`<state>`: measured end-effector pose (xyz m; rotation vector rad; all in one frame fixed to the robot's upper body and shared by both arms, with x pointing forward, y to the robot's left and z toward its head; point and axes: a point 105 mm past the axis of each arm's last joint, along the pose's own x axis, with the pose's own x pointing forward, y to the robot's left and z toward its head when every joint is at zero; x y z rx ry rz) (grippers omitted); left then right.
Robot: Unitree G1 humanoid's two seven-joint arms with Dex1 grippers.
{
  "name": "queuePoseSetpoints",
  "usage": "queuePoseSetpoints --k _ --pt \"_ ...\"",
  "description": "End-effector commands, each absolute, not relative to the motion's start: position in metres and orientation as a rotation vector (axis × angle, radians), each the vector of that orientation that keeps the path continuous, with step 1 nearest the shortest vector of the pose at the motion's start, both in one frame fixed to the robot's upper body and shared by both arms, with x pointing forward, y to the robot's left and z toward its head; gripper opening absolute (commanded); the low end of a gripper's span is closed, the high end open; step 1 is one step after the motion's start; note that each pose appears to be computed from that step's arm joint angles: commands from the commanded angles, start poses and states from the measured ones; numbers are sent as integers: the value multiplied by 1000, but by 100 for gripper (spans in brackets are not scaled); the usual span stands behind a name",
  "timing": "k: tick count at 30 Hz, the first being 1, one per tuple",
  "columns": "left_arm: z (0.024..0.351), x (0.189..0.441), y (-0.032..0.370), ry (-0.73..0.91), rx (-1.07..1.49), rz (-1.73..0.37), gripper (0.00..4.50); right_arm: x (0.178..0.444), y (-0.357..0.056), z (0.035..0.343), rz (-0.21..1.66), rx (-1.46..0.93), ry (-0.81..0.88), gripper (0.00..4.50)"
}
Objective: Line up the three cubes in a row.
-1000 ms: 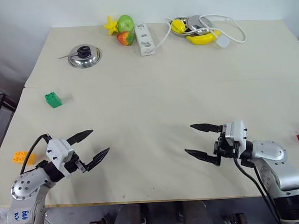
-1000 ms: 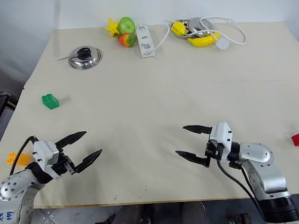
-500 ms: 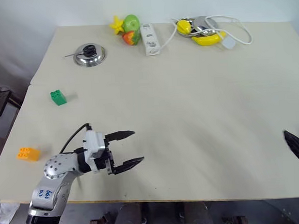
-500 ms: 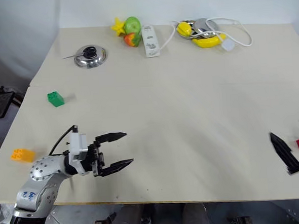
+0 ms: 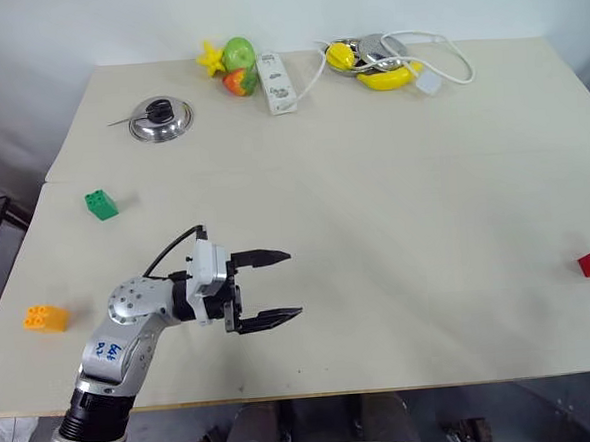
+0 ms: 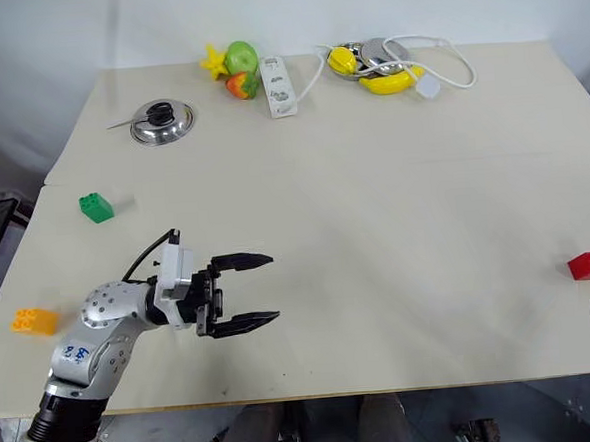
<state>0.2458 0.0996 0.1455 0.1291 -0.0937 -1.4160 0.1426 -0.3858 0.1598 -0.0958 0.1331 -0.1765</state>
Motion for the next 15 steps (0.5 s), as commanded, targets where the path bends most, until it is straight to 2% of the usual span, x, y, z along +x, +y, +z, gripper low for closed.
queuePoseSetpoints --k 1,6,15 --pt "152 242 98 -135 144 -1406 441 158 -408 171 -207 -67 178 450" --pt "153 239 98 -148 144 -1367 441 183 -429 157 -188 -41 377 450" --pt "155 231 102 -140 150 -1320 441 221 -449 137 -159 -17 513 450"
